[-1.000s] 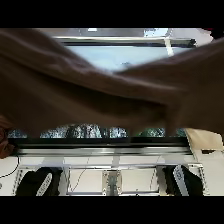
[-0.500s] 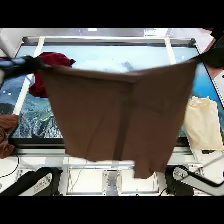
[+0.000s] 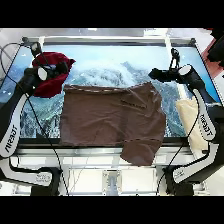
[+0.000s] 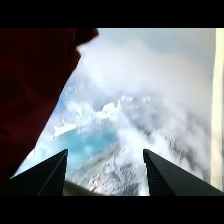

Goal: Fold the shirts.

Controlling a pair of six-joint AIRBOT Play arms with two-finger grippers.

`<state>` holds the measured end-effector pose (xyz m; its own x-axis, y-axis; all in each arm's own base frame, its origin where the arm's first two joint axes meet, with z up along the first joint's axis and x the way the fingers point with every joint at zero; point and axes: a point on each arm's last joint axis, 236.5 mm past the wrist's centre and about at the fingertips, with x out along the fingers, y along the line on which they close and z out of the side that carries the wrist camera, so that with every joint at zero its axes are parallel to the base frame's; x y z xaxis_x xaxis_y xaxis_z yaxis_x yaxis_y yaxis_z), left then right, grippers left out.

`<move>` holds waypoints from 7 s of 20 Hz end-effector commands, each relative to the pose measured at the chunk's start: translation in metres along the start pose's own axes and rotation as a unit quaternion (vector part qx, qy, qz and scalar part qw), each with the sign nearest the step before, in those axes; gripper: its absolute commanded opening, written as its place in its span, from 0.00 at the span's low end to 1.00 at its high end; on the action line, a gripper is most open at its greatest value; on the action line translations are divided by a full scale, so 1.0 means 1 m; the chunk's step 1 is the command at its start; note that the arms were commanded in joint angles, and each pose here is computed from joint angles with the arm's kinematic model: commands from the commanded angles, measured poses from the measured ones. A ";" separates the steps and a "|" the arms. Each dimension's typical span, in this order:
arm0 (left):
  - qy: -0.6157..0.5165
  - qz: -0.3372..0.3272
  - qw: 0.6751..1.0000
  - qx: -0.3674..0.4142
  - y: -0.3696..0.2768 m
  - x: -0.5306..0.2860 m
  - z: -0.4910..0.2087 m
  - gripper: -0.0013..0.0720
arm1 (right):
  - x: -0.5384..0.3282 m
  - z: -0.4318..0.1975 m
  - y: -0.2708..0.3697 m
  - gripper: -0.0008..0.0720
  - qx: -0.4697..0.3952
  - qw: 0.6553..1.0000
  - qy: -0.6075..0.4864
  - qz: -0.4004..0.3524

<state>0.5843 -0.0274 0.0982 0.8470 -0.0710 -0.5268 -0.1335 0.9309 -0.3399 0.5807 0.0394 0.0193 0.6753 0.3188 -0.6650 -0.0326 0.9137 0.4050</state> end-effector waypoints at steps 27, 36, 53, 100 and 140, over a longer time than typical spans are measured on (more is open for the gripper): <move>0.257 0.008 0.959 -0.119 0.080 -0.206 -0.185 0.74 | -0.185 -0.372 -0.064 0.63 0.397 0.840 0.370 -0.008; 0.288 0.011 0.950 -0.122 0.080 -0.214 -0.200 0.74 | -0.156 -0.372 -0.034 0.05 0.292 0.877 0.382 0.006; 0.438 0.147 0.804 -0.375 0.102 -0.245 -0.375 0.74 | -0.165 -0.329 -0.019 0.05 0.246 0.897 0.364 0.051; 0.268 0.003 0.948 0.171 0.030 -0.122 -0.076 0.04 | -0.151 -0.076 0.043 0.05 -0.082 0.981 0.153 0.083; 0.364 0.092 0.917 0.132 0.069 -0.067 -0.195 0.96 | -0.108 -0.234 -0.044 0.39 -0.034 0.927 0.372 -0.036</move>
<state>0.4180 -0.0327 -0.0644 0.2365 -0.0533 -0.9702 -0.0364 0.9973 -0.0637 0.3408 0.0307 -0.0902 0.0129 0.3294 -0.9441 -0.0681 0.9423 0.3278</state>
